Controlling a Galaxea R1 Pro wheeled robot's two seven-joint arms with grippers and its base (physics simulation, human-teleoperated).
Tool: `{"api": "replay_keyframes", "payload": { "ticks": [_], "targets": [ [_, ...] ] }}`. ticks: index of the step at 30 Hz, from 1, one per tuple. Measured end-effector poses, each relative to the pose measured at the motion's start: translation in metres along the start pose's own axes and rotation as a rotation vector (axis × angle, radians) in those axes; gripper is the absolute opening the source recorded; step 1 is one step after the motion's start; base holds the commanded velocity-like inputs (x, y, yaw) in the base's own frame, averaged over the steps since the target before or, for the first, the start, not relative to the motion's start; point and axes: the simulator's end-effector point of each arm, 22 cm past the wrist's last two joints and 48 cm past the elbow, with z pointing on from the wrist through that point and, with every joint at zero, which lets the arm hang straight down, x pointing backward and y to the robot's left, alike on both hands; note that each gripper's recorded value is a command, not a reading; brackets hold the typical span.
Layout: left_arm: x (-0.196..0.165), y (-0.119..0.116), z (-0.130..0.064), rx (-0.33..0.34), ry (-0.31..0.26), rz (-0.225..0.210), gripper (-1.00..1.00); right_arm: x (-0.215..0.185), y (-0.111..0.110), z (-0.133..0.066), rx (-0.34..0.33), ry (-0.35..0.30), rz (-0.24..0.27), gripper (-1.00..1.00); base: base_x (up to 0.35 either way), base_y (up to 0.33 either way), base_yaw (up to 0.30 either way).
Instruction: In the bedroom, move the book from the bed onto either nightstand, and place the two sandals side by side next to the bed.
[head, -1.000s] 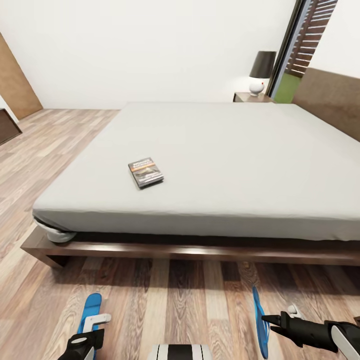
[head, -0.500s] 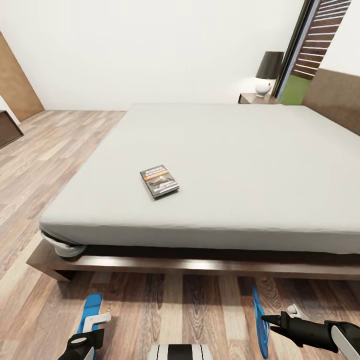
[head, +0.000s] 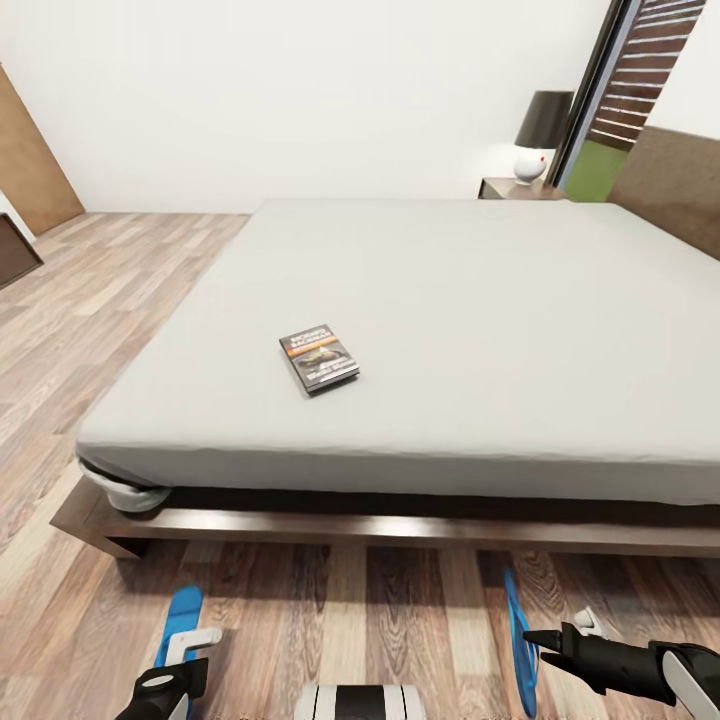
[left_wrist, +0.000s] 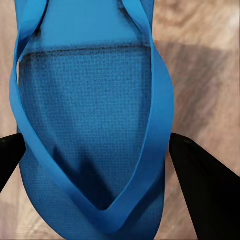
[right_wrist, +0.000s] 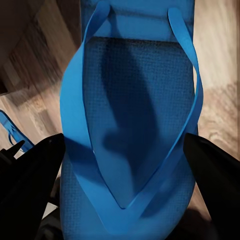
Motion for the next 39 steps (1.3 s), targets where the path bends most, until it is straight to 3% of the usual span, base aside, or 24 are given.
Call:
{"api": "replay_keyframes", "payload": {
  "ticks": [21, 23, 29, 39],
  "targets": [
    [0.037, -0.003, 0.017, -0.006, 0.073, 0.027, -1.0, 0.017, -0.029, 0.017, 0.035, 0.051, 0.053, -1.0, 0.0, 0.0, 0.0],
    [0.033, -0.003, 0.018, -0.006, 0.059, 0.024, -1.0, 0.017, -0.029, 0.017, 0.035, 0.051, 0.053, -1.0, 0.0, 0.0, 0.0],
    [0.007, 0.0, 0.018, -0.012, -0.06, 0.0, -1.0, 0.017, -0.028, 0.017, 0.035, 0.051, 0.053, -1.0, 0.0, 0.0, 0.0],
    [0.004, 0.002, 0.018, -0.015, -0.076, -0.002, -1.0, 0.017, -0.028, 0.017, 0.035, 0.051, 0.053, -1.0, 0.0, 0.0, 0.0]
  ]
}}
